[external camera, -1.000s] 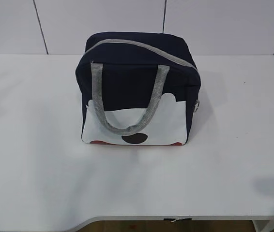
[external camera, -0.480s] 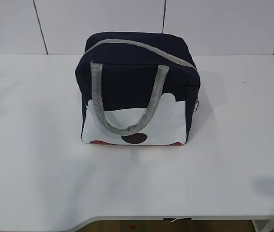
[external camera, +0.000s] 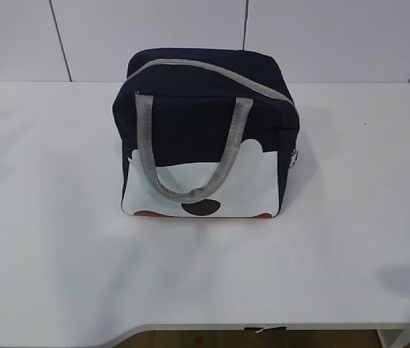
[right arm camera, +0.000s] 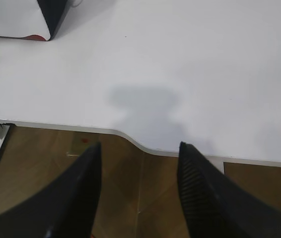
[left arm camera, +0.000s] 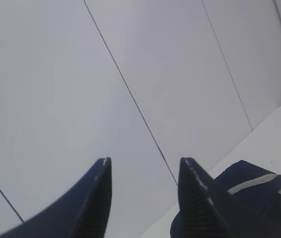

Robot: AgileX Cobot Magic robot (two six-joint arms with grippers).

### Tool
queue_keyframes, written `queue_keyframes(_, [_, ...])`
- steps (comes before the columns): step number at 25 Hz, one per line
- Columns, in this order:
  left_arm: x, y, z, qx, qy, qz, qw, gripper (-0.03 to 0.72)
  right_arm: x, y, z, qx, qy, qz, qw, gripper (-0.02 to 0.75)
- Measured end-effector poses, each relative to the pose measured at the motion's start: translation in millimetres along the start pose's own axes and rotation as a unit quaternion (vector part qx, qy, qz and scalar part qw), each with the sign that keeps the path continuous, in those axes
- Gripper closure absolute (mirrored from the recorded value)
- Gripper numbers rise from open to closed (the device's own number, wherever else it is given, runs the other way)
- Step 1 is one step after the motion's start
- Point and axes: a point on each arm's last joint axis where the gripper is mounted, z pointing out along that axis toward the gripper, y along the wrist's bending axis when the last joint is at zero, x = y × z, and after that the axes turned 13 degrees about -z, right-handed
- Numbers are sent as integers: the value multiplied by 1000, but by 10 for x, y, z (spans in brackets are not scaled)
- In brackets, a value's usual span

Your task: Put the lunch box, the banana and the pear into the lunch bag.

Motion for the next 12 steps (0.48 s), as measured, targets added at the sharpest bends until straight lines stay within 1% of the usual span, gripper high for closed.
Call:
queue_keyframes(4, [188, -33, 4, 5, 26, -4, 1000, 357, 0, 0, 0, 0, 0, 0, 1000, 339])
queue_keyframes(8, [374, -74, -59, 10, 54, 7, 998, 358, 0, 0, 0, 0, 0, 0, 1000, 339])
queue_keyframes(12, [450, -97, -188, 5, 64, 16, 998, 358, 0, 0, 0, 0, 0, 0, 1000, 339])
